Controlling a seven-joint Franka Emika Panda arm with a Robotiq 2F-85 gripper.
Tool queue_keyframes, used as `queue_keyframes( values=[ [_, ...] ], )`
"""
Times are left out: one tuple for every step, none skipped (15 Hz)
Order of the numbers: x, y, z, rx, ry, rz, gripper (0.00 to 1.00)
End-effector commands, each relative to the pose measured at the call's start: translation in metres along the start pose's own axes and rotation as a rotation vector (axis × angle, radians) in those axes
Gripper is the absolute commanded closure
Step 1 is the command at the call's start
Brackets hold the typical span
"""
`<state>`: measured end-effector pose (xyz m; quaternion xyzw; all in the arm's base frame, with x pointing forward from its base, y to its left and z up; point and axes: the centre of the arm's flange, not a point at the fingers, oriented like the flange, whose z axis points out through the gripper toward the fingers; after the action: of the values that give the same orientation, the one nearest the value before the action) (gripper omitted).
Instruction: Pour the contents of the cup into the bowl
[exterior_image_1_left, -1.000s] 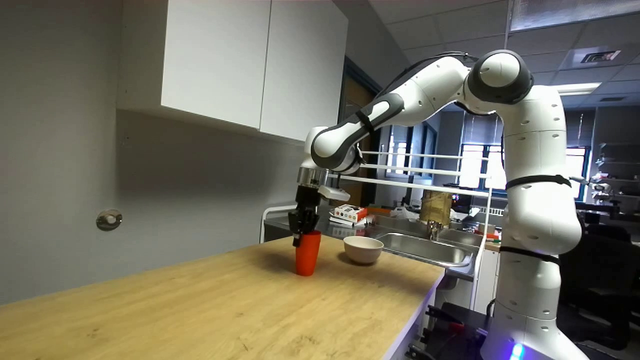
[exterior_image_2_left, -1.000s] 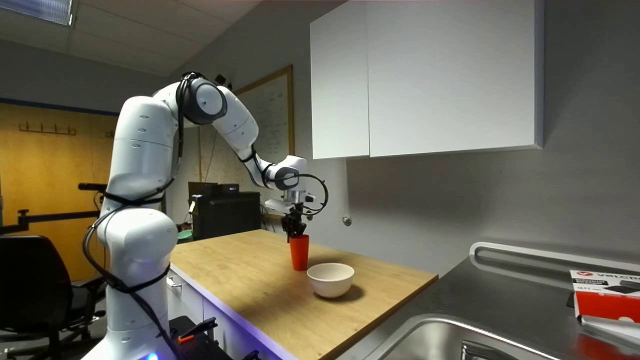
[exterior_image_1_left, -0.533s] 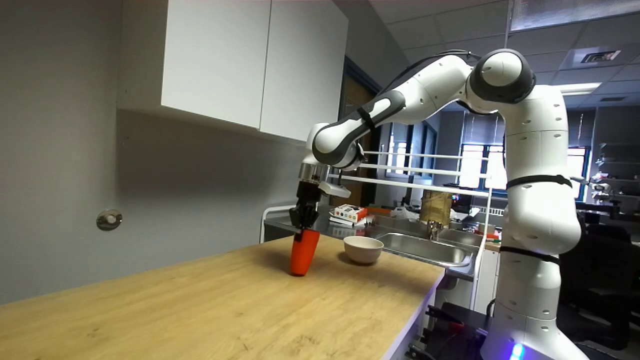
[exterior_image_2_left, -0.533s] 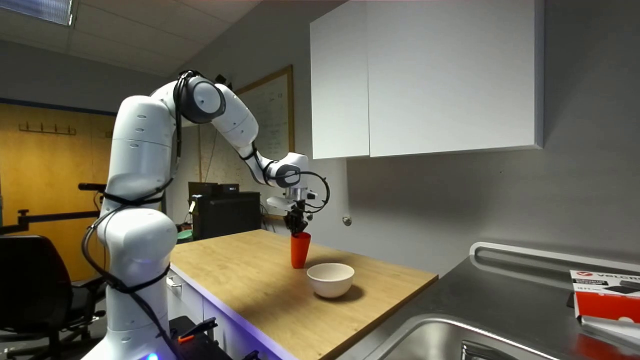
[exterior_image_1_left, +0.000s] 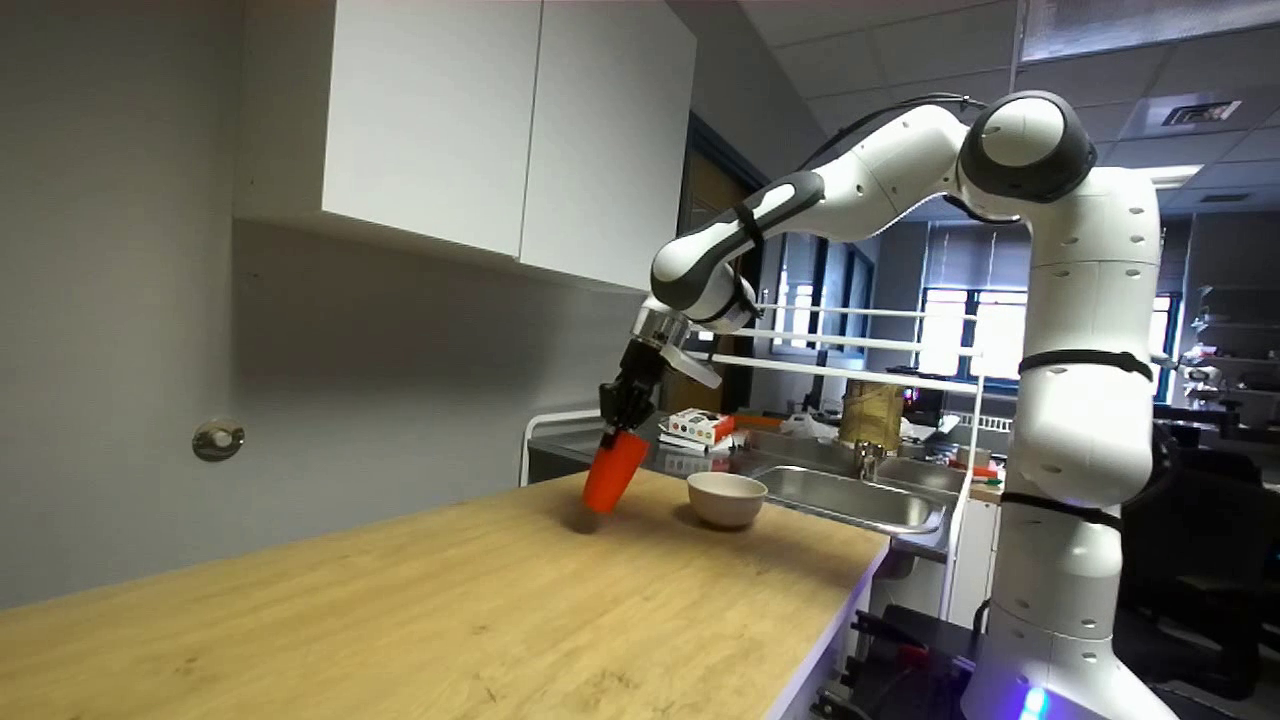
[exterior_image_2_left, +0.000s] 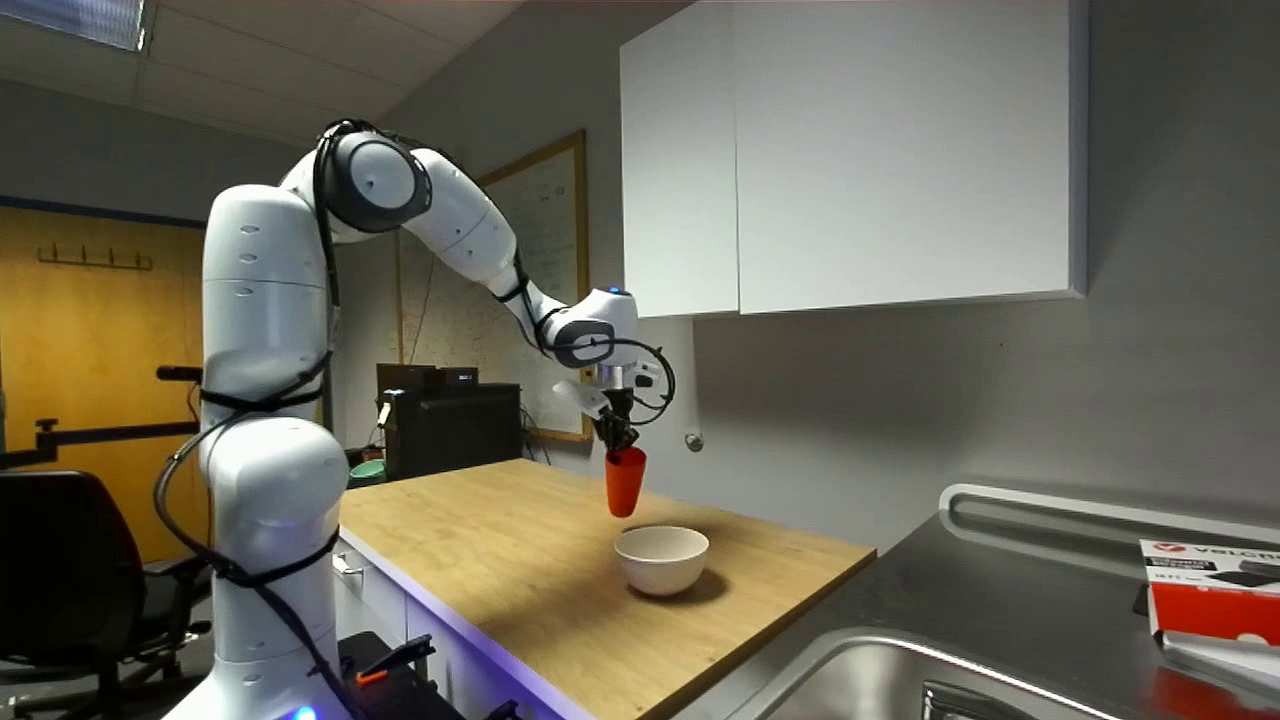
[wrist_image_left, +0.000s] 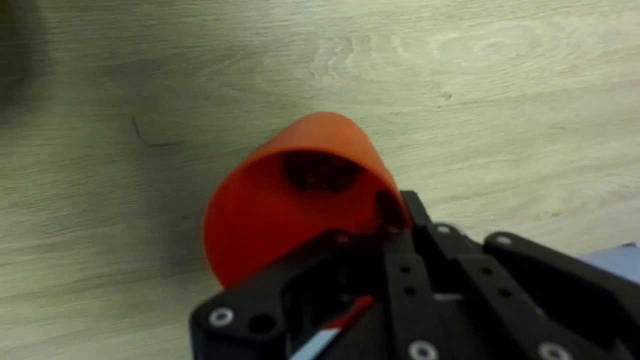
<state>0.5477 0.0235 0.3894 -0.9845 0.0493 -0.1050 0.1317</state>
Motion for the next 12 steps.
queue_keyframes(
  values=[
    [-0.021, 0.03, -0.024, 0.057, 0.089, 0.033, 0.99],
    [-0.025, 0.037, -0.026, 0.069, 0.108, 0.043, 0.99],
    [-0.029, 0.045, -0.026, 0.086, 0.123, 0.058, 0.99],
    [-0.033, 0.052, -0.026, 0.1, 0.137, 0.069, 0.99],
    [-0.037, 0.06, -0.024, 0.122, 0.152, 0.081, 0.99],
    [-0.041, 0.068, -0.022, 0.144, 0.166, 0.092, 0.99],
    [-0.045, 0.075, -0.02, 0.167, 0.181, 0.101, 0.99],
    [-0.048, 0.084, -0.017, 0.191, 0.198, 0.113, 0.99],
    [-0.052, 0.092, -0.015, 0.218, 0.212, 0.124, 0.99],
    [-0.056, 0.1, -0.012, 0.24, 0.226, 0.135, 0.99],
    [-0.06, 0.109, -0.009, 0.264, 0.24, 0.145, 0.99],
    [-0.063, 0.118, -0.007, 0.283, 0.255, 0.157, 0.99]
  ],
)
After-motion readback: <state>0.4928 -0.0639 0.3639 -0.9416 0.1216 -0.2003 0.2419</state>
